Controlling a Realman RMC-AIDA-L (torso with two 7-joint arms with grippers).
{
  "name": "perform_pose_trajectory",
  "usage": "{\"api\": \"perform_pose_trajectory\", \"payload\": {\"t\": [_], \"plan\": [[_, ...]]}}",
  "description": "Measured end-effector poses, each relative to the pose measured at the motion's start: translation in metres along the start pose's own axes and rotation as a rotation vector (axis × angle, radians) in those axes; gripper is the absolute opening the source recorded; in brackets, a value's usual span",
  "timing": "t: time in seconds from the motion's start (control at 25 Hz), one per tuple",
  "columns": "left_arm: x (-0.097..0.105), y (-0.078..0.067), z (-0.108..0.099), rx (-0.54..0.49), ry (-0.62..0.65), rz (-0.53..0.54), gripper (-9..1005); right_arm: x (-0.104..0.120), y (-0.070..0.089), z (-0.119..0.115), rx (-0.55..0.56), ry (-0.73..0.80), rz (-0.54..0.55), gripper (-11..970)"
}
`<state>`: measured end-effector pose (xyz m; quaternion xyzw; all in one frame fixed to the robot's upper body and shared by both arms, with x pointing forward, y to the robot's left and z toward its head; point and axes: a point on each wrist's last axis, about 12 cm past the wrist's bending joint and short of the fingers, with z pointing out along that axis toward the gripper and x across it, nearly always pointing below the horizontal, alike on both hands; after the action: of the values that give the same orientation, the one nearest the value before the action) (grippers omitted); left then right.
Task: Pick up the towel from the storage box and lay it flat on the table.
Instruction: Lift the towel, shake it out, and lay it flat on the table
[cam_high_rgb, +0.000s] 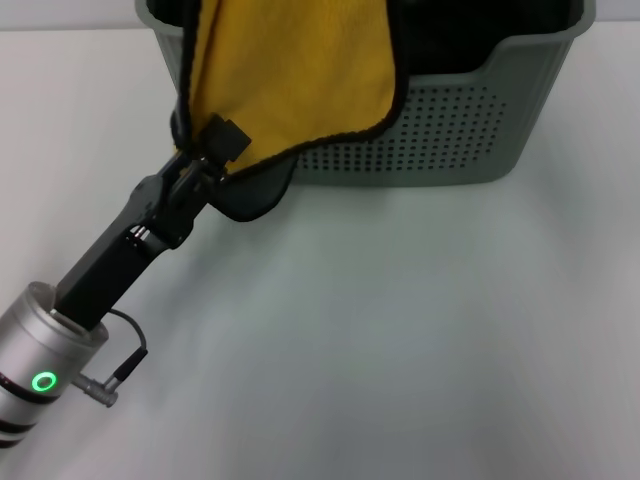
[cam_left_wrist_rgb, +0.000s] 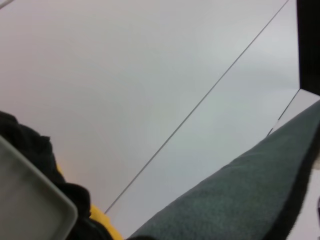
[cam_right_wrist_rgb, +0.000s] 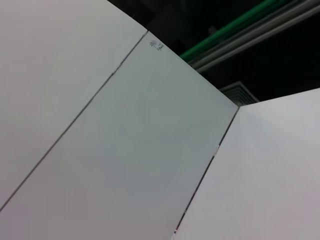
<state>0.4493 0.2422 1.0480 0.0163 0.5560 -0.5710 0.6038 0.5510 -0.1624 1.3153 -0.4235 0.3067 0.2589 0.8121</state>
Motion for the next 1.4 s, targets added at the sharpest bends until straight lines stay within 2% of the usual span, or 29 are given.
{"api": "perform_pose_trajectory", "payload": {"t": [0.28, 0.72, 1.16, 1.4], "plan": [[-0.003, 0.0, -0.004, -0.001, -0.014, 0.006, 375, 0.001, -0.001, -0.001, 0.007, 0.007, -0.002, 9], [-0.013, 0.009, -0.021, -0.112, -0.08, 0.091, 364, 0.001, -0.002, -0.002, 0.01, 0.009, 0.006, 9], [-0.012, 0.013, -0.01, -0.129, -0.08, 0.232, 352, 0.006, 0.009, 0.003, -0.026, 0.016, 0.029, 9], [-0.011, 0.014, -0.006, -0.119, -0.066, 0.261, 346, 0.008, 0.012, 0.005, -0.035, 0.018, 0.035, 9]]}}
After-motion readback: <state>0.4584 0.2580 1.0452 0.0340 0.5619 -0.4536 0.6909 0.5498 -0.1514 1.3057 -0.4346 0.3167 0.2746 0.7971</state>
